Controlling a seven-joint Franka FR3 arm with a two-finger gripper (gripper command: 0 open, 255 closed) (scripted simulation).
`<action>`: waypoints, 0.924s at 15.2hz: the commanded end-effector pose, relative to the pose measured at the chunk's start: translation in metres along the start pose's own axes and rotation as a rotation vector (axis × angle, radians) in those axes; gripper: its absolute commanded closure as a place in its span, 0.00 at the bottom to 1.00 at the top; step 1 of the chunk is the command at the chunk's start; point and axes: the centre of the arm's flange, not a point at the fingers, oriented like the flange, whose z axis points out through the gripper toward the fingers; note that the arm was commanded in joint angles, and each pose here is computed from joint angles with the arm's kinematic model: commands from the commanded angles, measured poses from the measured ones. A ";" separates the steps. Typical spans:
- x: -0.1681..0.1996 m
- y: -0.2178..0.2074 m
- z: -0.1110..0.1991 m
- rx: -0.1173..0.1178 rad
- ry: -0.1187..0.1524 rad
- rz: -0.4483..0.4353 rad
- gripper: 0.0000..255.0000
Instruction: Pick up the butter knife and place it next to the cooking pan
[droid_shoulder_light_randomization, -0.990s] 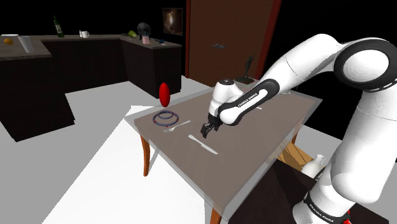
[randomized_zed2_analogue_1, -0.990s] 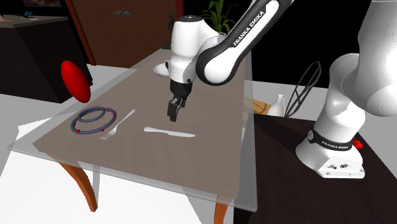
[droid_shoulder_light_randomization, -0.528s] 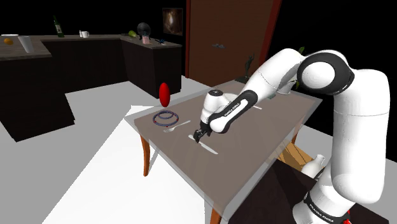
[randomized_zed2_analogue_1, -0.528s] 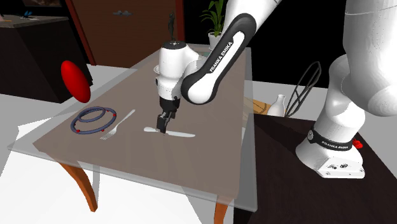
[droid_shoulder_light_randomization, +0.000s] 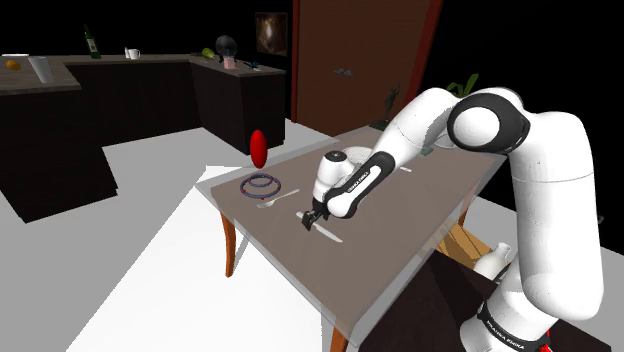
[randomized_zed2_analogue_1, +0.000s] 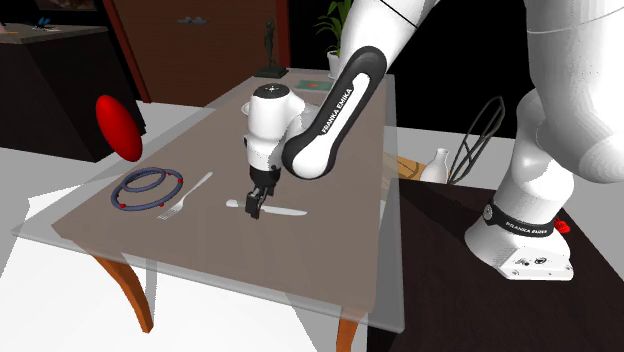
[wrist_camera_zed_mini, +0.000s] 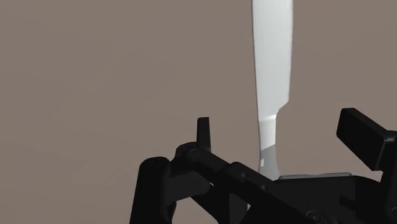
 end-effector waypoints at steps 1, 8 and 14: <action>0.000 0.000 0.002 0.000 0.000 0.000 0.00; 0.000 0.000 0.002 0.000 0.000 0.000 1.00; 0.001 0.004 0.004 0.000 0.000 0.000 1.00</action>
